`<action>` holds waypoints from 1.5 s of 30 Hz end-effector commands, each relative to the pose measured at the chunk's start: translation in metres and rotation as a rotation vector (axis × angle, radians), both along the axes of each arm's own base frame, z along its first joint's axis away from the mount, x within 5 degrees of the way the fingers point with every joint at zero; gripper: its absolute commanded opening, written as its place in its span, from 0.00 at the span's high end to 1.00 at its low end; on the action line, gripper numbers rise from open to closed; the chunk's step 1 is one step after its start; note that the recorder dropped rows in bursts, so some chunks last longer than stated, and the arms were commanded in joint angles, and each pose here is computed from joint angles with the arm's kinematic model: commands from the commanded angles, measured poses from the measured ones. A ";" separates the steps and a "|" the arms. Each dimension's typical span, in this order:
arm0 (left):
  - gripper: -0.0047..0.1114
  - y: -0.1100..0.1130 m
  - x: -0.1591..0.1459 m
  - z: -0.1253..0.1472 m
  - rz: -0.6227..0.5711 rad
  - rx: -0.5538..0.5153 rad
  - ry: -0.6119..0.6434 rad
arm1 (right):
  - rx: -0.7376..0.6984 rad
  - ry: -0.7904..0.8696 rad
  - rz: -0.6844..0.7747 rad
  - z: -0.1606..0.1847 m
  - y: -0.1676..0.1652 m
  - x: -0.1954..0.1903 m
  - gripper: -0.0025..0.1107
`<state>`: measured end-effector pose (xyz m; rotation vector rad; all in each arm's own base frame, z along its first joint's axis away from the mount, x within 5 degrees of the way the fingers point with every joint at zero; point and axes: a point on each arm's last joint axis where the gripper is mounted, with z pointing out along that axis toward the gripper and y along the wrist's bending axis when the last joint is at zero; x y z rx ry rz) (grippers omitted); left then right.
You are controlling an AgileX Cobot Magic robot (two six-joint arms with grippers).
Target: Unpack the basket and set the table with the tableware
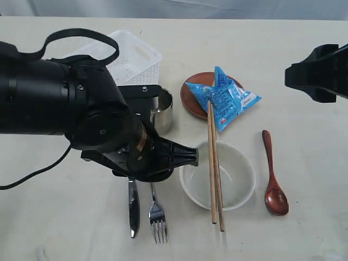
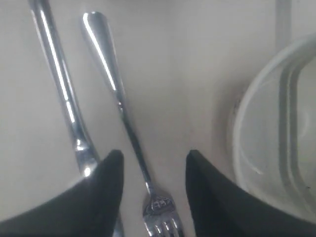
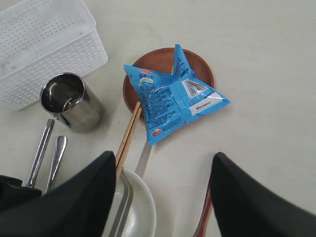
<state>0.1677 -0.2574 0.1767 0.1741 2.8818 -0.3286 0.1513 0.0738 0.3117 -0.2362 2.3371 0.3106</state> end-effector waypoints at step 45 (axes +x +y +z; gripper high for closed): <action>0.86 -0.015 0.004 -0.054 -0.006 0.101 0.134 | -0.011 0.006 0.006 0.000 -0.001 -0.002 0.50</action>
